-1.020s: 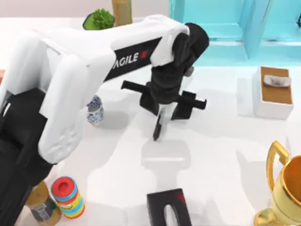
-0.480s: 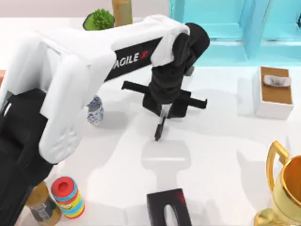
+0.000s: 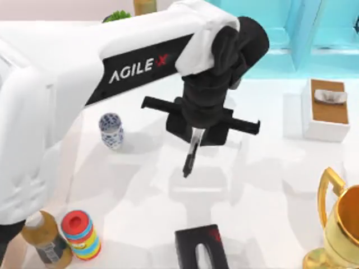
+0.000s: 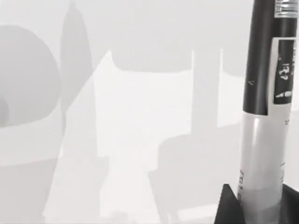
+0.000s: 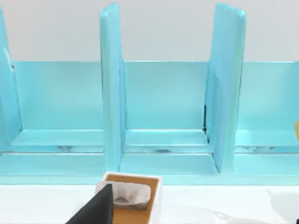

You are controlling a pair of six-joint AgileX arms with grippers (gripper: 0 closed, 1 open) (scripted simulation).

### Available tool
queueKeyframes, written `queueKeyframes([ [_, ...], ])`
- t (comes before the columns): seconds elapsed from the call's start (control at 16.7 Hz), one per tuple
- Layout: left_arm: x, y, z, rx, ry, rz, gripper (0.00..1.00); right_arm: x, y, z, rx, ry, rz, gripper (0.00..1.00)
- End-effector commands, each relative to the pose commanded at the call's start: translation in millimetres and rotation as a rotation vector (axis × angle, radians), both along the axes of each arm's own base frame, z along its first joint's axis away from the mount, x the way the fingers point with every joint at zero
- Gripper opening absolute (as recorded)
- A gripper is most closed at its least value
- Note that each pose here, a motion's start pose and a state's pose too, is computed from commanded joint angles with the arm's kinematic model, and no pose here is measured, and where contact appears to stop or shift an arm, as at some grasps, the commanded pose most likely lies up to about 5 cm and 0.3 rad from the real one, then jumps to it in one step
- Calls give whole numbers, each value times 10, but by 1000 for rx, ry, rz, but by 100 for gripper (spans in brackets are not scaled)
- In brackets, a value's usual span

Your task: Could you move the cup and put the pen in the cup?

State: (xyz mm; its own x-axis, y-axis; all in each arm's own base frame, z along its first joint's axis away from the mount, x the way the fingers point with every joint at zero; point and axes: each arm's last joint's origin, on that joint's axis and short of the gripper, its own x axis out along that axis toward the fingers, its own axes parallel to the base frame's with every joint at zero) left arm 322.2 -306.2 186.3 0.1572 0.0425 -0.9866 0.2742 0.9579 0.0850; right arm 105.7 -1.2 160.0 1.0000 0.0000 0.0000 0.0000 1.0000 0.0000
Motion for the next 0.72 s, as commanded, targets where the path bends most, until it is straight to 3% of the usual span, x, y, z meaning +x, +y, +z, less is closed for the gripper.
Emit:
queueKeyframes([
  [0.24,-317,42,267,1,0,-3,0,0,0,0,0,0,0,100],
  [0.72,-280,55,230,-12,-25,1,0,0,0,0,0,0,0,100],
])
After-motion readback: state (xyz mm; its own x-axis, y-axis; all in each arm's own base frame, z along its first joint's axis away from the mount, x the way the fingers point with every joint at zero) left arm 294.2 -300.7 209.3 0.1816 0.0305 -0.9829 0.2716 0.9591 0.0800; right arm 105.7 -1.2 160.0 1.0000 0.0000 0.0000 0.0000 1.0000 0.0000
